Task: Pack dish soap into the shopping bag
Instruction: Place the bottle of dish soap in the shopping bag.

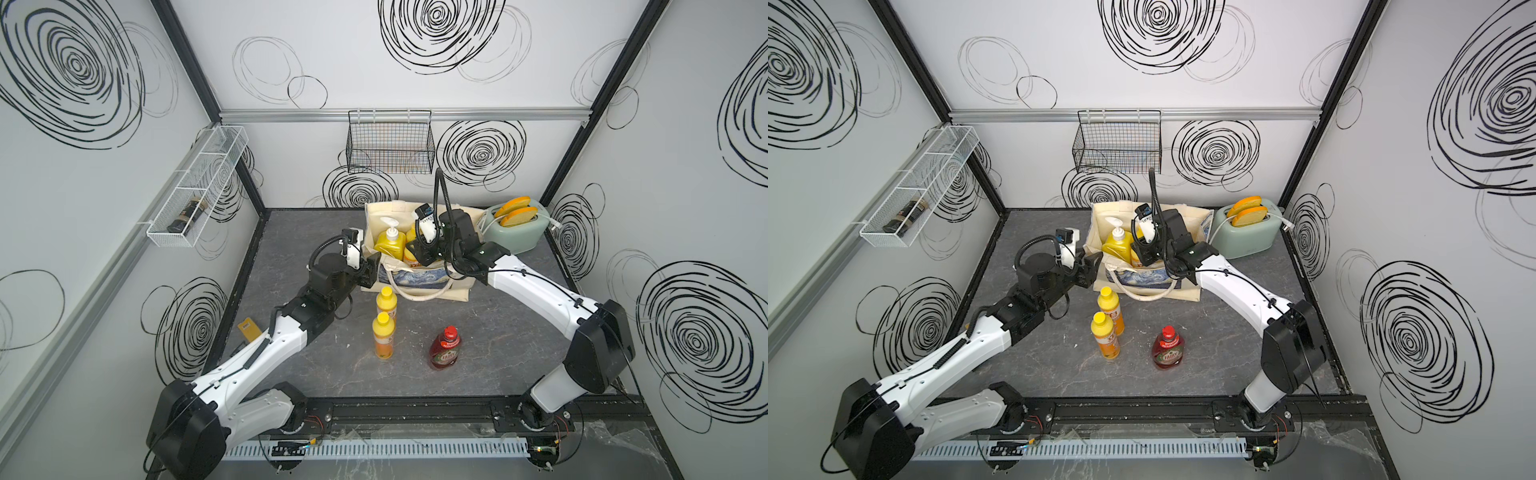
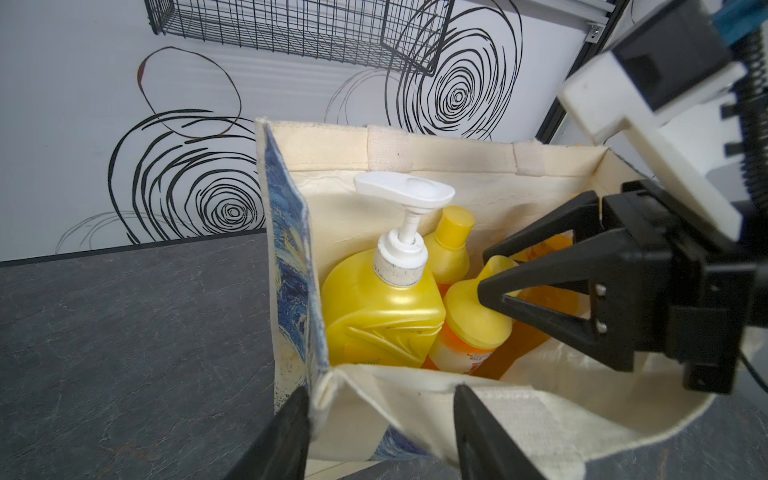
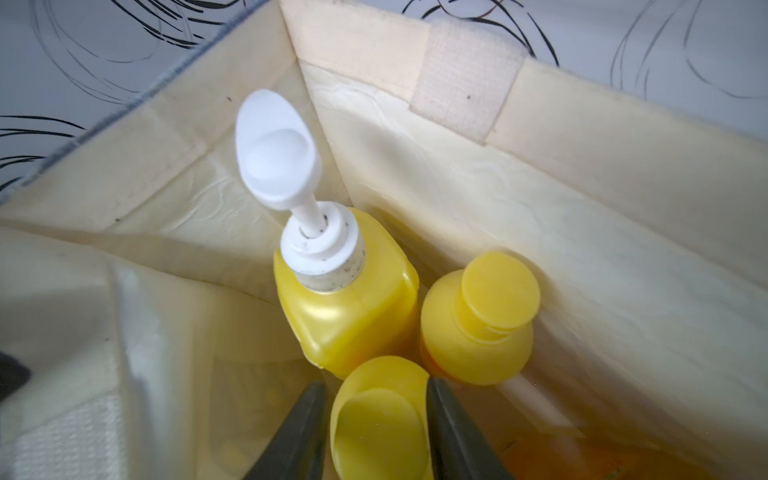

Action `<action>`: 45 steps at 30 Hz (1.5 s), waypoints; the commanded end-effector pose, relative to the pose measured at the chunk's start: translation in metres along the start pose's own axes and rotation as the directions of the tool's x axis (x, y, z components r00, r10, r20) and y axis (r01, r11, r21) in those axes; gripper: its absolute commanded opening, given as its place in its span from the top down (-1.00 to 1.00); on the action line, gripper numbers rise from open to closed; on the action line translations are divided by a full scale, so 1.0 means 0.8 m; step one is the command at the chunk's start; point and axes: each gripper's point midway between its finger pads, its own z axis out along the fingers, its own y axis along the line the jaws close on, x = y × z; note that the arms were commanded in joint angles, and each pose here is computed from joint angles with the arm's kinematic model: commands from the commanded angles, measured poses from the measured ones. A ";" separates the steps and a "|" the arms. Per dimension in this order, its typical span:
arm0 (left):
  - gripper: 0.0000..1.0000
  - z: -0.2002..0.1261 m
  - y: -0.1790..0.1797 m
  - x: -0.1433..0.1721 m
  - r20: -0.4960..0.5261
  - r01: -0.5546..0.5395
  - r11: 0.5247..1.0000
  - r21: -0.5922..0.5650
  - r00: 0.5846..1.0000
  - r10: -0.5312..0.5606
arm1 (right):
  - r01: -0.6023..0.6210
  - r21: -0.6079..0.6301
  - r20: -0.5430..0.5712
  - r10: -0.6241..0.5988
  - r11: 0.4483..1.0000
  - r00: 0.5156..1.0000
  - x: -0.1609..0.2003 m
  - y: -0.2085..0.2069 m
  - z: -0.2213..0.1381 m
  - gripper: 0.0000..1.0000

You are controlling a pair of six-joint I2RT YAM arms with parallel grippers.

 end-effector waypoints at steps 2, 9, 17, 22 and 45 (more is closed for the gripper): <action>-0.15 -0.009 -0.012 -0.021 0.058 -0.008 0.999 0.037 0.998 0.005 | -0.011 -0.107 0.114 0.023 0.994 0.993 -0.051 0.018 -0.033 -0.22; -0.15 -0.011 -0.012 -0.023 0.063 -0.009 0.999 0.036 0.998 0.007 | -0.036 -0.079 0.147 0.048 0.996 0.988 -0.063 -0.003 -0.063 -0.44; -0.18 -0.013 -0.011 -0.025 0.066 -0.003 1.000 0.031 0.998 0.001 | -0.033 -0.048 0.207 0.042 0.998 0.977 -0.083 -0.003 -0.127 -0.45; -0.29 -0.019 -0.013 -0.032 0.083 0.009 0.999 0.039 0.997 -0.012 | -0.031 -0.061 0.239 0.044 0.998 0.970 -0.082 0.010 -0.172 -0.44; -0.97 -0.025 0.008 -0.043 0.080 0.105 0.993 -0.061 0.992 -0.100 | 0.079 0.123 -0.086 -0.069 0.989 0.994 -0.002 0.026 -0.085 0.18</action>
